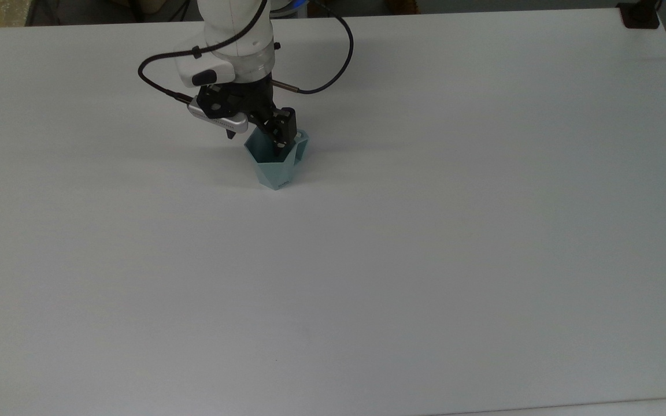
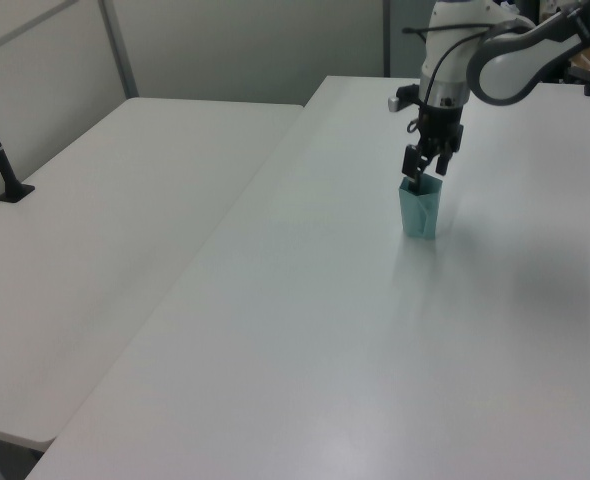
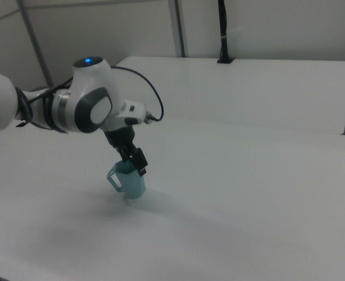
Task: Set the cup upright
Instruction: 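Open the gripper and raise it away from the cup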
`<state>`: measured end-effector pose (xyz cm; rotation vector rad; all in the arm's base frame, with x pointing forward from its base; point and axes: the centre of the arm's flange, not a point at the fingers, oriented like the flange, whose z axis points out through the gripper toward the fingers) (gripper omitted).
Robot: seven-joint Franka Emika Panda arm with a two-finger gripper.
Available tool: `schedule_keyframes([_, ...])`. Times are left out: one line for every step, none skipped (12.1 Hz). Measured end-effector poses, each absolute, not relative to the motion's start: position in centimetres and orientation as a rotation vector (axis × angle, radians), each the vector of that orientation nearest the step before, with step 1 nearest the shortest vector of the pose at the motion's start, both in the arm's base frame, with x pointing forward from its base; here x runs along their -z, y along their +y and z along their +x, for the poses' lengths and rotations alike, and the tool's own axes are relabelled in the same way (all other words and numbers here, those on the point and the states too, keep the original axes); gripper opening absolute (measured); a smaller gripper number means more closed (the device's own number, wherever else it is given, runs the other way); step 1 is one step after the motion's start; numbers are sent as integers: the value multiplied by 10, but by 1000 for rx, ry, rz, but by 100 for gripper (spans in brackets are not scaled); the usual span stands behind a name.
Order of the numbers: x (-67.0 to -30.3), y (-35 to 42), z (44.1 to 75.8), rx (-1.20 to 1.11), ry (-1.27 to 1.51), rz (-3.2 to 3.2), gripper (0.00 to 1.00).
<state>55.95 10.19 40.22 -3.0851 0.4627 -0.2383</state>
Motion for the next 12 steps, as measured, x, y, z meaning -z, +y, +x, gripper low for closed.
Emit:
schedule_keyframes([-415, 102, 562, 243, 463, -3080, 100])
schedule_keyframes([-445, 103, 567, 235, 465, -3074, 100])
schedule_keyframes([-468, 102, 570, 231, 468, -3069, 100])
schedule_keyframes([-506, 98, 573, 237, 478, -3058, 100])
schedule_keyframes([-537, 90, 573, 235, 465, -3056, 100])
schedule_keyframes([-558, 83, 570, 214, 403, -3070, 100])
schedule_keyframes([-573, 73, 566, 174, 326, -3089, 100])
schedule_keyframes([-583, 58, 563, 150, 262, -3102, 100])
schedule_keyframes([-587, 47, 562, 144, 223, -3108, 100])
schedule_keyframes([-589, 33, 561, 136, 169, -3116, 100])
schedule_keyframes([-590, 25, 561, 135, 140, -3122, 100])
schedule_keyframes([-590, 19, 561, 136, 128, -3125, 100])
